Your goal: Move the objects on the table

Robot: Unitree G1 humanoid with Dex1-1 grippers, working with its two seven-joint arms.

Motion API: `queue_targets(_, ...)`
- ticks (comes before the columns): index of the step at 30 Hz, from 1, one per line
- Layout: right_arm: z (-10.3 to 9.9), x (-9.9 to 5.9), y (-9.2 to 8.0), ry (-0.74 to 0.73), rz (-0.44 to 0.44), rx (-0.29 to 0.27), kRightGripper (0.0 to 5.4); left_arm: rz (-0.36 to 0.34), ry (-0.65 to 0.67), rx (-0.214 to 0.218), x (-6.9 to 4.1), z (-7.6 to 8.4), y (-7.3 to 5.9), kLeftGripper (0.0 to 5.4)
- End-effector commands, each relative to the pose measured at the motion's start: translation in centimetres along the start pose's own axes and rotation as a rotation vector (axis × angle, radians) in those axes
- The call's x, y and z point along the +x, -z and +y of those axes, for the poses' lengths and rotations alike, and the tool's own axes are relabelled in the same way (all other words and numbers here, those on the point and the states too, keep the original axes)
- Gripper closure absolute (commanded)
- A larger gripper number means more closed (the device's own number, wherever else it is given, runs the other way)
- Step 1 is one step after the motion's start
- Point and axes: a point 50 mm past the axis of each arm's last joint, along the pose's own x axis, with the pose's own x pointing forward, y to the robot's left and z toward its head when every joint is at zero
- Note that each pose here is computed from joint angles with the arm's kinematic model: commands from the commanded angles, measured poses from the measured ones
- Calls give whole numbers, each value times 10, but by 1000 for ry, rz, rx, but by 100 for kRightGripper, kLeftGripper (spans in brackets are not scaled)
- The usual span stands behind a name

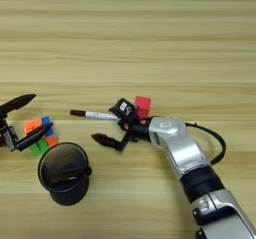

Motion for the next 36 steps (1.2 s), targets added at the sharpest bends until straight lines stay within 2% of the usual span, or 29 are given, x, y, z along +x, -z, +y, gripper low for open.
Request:
queue_targets(1,-3,2,0,1,34,-42,65,14,12,8,2,2,-1,0)
queue_targets(14,0,1,3,-31,49,-46,221,12,7,10,1,2,-2,0)
queue_targets(25,2,-1,1,-38,29,-43,339,-32,-13,12,2,5,-7,0)
queue_targets(36,1,0,1,-23,13,-27,462,-86,-105,52,8,13,-16,0)
